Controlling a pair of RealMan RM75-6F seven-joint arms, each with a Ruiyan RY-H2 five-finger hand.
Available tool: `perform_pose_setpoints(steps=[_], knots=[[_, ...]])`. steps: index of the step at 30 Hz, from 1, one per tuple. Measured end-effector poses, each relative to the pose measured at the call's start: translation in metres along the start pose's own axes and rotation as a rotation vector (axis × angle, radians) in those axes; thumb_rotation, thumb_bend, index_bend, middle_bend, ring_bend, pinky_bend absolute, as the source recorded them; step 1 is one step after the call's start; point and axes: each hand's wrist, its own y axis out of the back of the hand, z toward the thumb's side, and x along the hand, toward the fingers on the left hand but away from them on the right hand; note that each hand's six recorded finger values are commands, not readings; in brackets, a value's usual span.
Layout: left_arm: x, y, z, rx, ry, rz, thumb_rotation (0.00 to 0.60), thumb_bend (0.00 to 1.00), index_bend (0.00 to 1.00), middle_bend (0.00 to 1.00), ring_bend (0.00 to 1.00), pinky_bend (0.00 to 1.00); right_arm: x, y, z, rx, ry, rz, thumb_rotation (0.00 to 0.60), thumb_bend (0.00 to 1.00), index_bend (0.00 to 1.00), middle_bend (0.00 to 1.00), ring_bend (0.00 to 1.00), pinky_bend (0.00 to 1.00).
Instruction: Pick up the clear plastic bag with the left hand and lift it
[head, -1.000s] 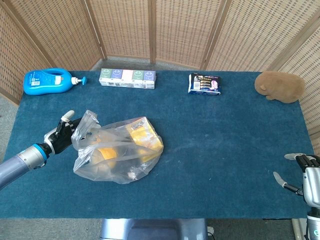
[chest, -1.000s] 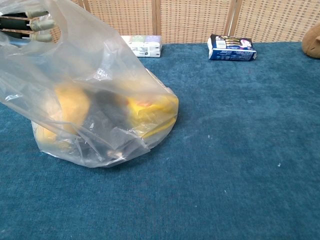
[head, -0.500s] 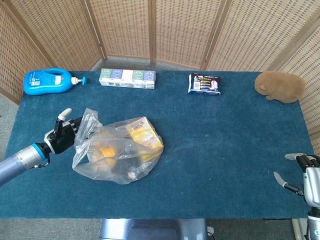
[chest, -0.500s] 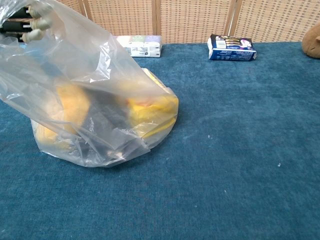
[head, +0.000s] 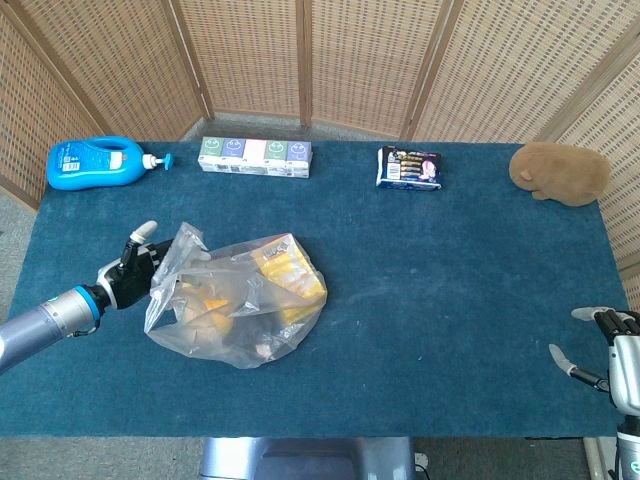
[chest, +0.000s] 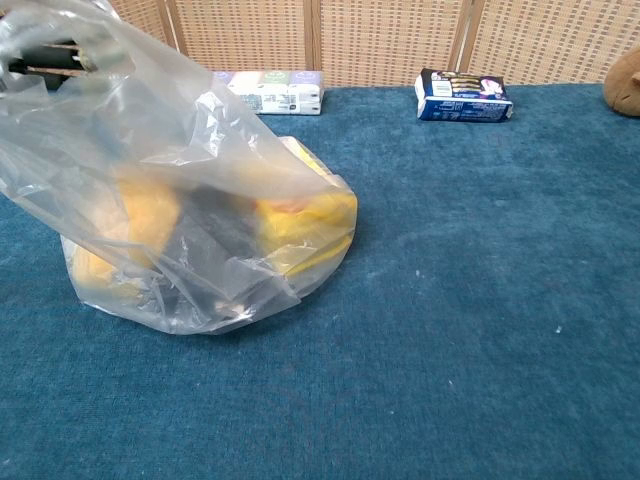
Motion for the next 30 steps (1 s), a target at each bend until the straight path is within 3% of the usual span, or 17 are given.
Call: perform_pose_setpoints(steps=[7, 10, 17, 25, 30], knots=[[0.004, -0.012, -0.01, 0.118, 0.11, -0.09, 0.0, 0.23, 0.26, 0.33, 0.29, 0.33, 0.001, 0.001, -0.001, -0.001, -0.004, -0.002, 0.407, 0.27, 0.37, 0.41, 0.4, 0.25], [0.004, -0.013, -0.011, 0.118, 0.132, -0.104, 0.0, 0.23, 0.26, 0.33, 0.29, 0.33, 0.002, 0.002, -0.002, -0.001, -0.005, -0.002, 0.408, 0.27, 0.37, 0.41, 0.4, 0.25], [0.002, -0.008, 0.0, 0.135, 0.087, -0.076, 0.0, 0.21, 0.25, 0.32, 0.29, 0.33, 0.002, 0.002, -0.001, -0.001, -0.001, -0.001, 0.406, 0.27, 0.37, 0.41, 0.4, 0.25], [-0.015, -0.015, 0.015, 0.147, 0.007, -0.166, 0.0, 0.21, 0.24, 0.33, 0.3, 0.33, 0.002, 0.002, 0.0, -0.002, 0.003, -0.002, 0.407, 0.27, 0.37, 0.41, 0.4, 0.25], [-0.031, -0.004, 0.024, 0.072, -0.06, -0.175, 0.0, 0.21, 0.24, 0.33, 0.33, 0.33, 0.002, 0.003, -0.001, -0.001, 0.001, -0.004, 0.408, 0.27, 0.37, 0.41, 0.4, 0.25]])
